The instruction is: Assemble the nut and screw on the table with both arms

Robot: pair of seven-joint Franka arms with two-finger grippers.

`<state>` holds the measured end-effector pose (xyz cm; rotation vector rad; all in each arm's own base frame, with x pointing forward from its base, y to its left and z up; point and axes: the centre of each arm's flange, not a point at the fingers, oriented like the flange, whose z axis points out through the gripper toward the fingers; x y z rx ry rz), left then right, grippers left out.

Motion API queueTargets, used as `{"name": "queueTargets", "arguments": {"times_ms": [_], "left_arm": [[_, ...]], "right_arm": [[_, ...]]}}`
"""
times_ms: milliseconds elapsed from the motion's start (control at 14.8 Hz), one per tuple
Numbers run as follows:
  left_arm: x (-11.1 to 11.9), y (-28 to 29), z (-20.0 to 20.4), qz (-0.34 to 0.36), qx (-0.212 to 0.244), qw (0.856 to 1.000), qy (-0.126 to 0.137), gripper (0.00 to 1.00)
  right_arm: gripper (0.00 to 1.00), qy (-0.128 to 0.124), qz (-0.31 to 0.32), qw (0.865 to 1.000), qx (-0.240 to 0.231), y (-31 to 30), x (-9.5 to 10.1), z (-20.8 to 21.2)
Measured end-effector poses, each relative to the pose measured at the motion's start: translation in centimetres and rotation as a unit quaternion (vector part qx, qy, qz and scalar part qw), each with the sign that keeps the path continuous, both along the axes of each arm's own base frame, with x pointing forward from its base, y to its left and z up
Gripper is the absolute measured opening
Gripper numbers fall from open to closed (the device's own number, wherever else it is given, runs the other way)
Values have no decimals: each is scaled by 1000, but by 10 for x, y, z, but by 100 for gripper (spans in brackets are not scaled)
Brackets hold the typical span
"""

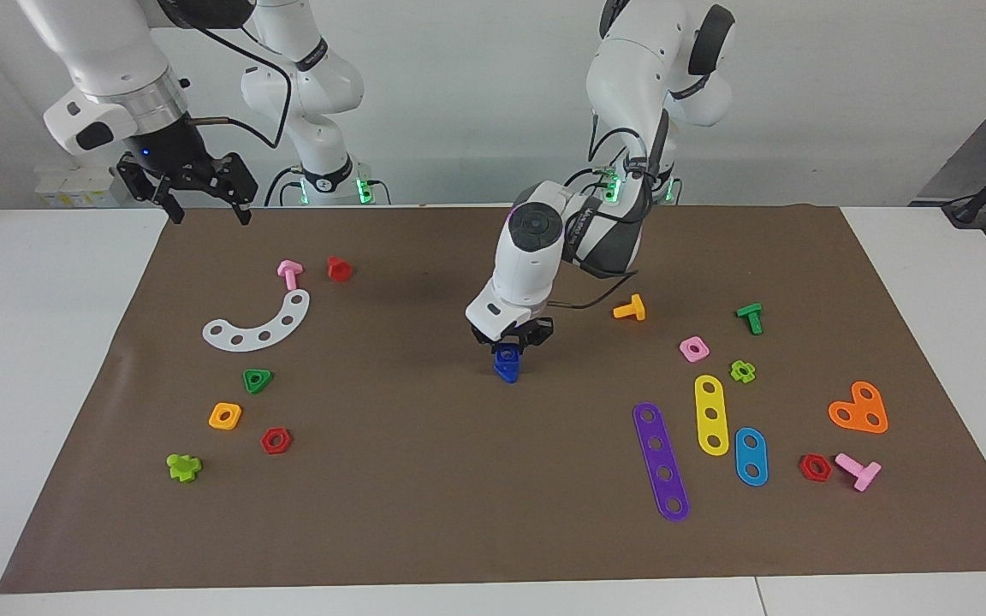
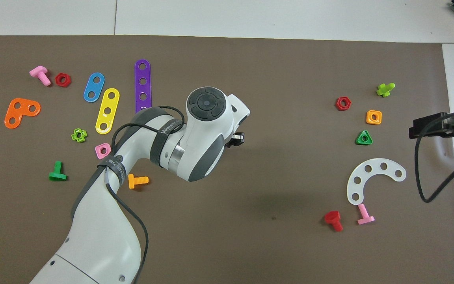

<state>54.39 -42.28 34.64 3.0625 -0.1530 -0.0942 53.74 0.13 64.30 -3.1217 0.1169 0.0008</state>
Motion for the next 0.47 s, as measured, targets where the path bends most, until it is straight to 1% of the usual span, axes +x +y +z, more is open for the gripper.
{"name": "queueTargets", "arguments": {"times_ms": [475], "left_arm": [[-3, 3, -13, 0, 4, 1000, 2, 47]], "right_arm": [[100, 0, 0, 1000, 0, 0, 0, 0]]}}
